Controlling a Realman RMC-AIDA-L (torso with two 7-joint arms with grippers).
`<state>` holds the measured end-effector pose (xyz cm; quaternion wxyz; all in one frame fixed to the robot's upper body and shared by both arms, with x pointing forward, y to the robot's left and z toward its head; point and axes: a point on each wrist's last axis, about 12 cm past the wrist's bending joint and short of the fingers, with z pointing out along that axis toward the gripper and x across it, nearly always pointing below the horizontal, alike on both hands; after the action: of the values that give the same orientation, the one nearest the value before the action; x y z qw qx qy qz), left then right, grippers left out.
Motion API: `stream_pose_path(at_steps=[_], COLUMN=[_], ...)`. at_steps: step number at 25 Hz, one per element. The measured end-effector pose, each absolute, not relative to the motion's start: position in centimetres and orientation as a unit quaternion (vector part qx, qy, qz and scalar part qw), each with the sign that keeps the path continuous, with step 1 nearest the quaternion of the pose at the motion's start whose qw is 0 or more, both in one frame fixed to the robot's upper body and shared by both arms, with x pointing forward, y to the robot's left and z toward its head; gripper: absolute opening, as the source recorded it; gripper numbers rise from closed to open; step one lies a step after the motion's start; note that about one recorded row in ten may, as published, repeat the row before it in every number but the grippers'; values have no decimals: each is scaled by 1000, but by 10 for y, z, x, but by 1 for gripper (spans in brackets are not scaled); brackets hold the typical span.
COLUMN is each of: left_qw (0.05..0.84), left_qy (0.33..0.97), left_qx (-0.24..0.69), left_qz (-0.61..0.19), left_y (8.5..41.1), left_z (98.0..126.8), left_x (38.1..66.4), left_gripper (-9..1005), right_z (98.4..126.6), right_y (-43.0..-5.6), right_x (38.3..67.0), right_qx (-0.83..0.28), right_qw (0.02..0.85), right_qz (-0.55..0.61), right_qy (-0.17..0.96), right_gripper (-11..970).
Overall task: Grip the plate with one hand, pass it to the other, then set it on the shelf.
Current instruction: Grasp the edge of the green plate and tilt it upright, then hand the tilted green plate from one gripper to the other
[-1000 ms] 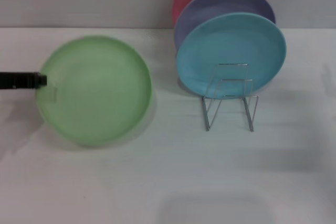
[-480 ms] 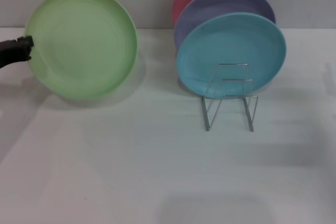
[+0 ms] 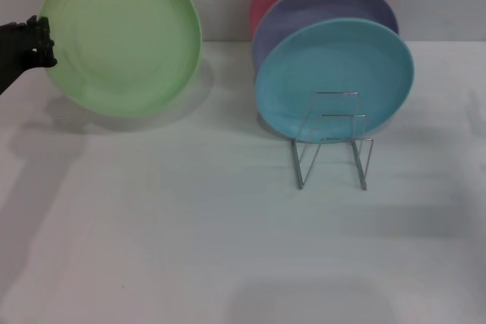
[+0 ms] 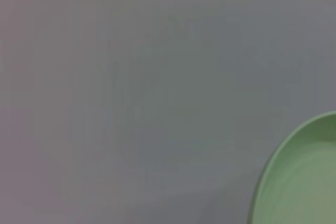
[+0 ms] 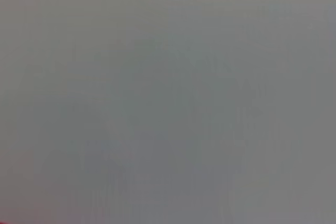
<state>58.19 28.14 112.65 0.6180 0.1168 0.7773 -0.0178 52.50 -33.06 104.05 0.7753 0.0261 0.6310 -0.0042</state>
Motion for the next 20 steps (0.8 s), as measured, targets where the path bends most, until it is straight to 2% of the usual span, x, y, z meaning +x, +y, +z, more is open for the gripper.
stream_pose_path(at_steps=[8,15,20], left_qw=[646,677,712], left_qy=[752,707,678], left_qx=[128,154,136], left_qz=[42,133,125], left_y=[265,240,232], left_z=[1136,1135,1128], left_x=[579,565,556], left_gripper=[36,35,35], right_z=[1039,1038,1038], right_y=[-332,-333,-332], right_x=[524,524,525], right_qx=[28,28,28], right_qw=[772,770,768], right_qz=[-7,-8,-7], right_qy=[635,637,639], right_gripper=[633,632,632])
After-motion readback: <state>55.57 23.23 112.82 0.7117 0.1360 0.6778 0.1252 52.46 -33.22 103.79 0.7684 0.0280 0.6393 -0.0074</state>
